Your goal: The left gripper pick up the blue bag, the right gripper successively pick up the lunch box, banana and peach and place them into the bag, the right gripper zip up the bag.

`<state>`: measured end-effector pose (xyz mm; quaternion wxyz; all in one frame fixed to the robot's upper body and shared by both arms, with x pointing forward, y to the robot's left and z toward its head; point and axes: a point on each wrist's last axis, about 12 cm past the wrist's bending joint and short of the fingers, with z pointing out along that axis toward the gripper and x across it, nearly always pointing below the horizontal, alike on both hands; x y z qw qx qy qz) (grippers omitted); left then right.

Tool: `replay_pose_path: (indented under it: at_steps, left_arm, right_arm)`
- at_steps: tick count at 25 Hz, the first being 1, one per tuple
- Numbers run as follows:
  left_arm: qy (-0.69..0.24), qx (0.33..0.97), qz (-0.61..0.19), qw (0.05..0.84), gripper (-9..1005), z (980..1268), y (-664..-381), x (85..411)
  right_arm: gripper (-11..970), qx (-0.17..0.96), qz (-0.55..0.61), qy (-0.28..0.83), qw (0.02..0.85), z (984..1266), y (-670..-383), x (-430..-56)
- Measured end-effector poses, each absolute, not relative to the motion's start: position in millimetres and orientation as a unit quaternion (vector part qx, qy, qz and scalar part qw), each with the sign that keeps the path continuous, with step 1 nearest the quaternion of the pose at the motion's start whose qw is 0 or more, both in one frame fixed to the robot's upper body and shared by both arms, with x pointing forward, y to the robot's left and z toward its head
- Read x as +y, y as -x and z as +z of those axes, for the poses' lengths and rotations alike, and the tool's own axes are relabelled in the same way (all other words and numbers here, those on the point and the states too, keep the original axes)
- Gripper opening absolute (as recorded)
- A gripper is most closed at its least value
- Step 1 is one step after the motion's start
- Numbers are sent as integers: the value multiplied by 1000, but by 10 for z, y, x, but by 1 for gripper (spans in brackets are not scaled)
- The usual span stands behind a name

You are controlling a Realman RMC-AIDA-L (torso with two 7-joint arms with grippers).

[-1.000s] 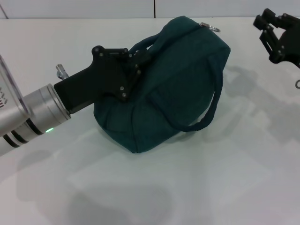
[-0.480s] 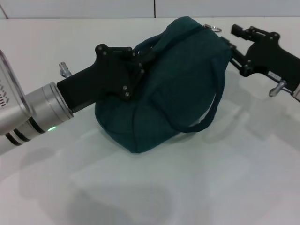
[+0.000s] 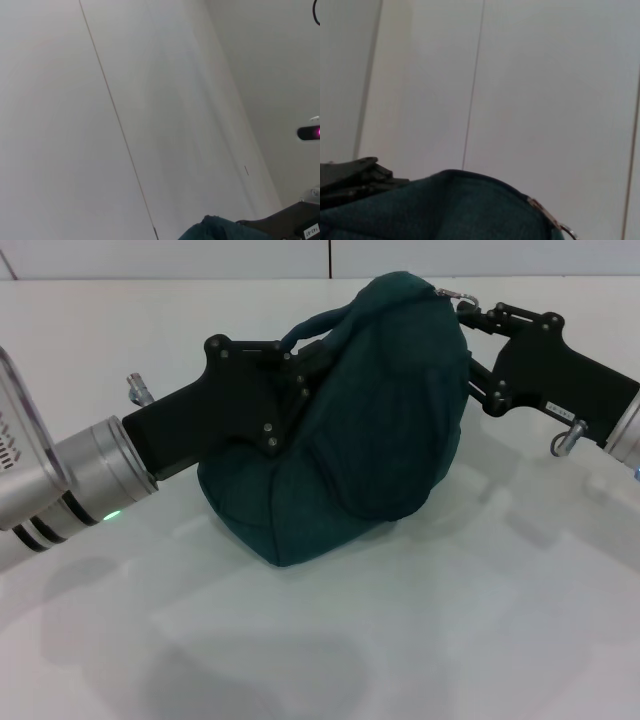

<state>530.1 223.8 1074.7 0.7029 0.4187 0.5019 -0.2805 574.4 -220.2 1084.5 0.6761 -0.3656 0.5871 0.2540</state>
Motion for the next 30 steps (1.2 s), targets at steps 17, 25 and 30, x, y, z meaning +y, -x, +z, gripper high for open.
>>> replay_pose_path:
  at_steps: [17, 25, 30]
  left_arm:
    - [-416, 501, -276, 707, 46, 10743, -5295, 2245]
    - [-413, 503, -275, 708, 48, 10739, -5289, 2254]
    - [-413, 503, -274, 708, 49, 10738, -5288, 2258]
  right_arm:
    - [378, 568, 249, 365, 694, 10952, -5787, -2191]
    - [378, 578, 238, 348, 699, 10926, -5762, -2317]
    - [379, 579, 233, 342, 702, 10932, -5771, -2356]
